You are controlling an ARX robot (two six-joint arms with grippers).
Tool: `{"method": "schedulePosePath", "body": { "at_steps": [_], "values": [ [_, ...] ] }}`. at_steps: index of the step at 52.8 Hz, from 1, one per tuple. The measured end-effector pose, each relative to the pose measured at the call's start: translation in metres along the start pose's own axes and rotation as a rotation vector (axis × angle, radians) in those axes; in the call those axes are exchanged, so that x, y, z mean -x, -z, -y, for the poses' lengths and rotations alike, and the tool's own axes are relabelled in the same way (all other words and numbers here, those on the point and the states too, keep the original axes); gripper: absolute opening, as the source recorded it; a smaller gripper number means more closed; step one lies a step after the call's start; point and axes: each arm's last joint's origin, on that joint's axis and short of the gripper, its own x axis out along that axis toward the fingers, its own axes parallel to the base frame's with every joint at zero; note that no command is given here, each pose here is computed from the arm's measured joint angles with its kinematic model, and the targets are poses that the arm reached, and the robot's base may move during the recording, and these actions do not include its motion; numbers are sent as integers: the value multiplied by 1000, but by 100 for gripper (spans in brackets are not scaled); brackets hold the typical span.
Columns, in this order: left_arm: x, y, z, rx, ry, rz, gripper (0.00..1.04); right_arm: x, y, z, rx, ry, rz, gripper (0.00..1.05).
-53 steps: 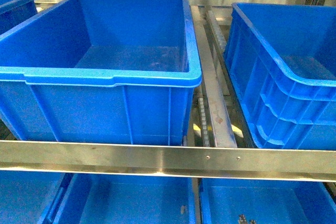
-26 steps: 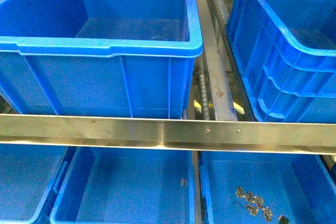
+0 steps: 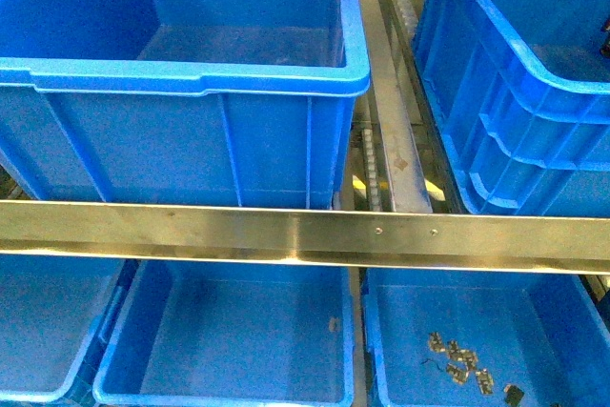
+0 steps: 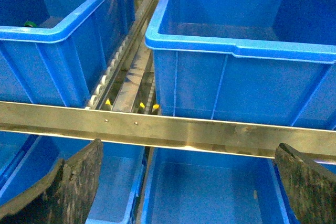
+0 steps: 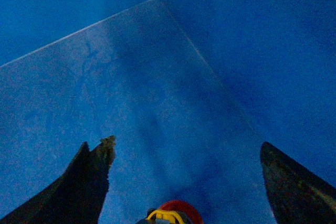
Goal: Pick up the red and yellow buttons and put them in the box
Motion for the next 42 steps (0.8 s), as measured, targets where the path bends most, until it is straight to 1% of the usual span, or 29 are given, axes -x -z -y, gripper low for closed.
{"method": "schedulePosePath", "body": {
  "at_steps": [3,6,10,14,15,19,21,28,36,42],
  "values": [
    [0,0,0,0,0,0,97,11,-8,-1,-10,-55,-5,100],
    [0,0,0,0,0,0,97,24,-16,-3,-6,-104,-9,99],
    [0,0,0,0,0,0,97,46,-29,-6,1,-190,22,99],
    [0,0,0,0,0,0,97,82,-47,-9,16,-304,74,99],
    [0,0,0,0,0,0,97,87,-48,-9,18,-318,78,99],
    [0,0,0,0,0,0,97,130,-55,-6,31,-438,125,99],
    [0,0,0,0,0,0,97,150,-54,-3,39,-485,138,99],
    [0,0,0,0,0,0,97,203,-35,12,20,-573,136,99],
    [0,0,0,0,0,0,97,255,-10,36,-11,-616,103,99],
    [0,0,0,0,0,0,97,288,9,52,-38,-618,88,99]
  ]
}}
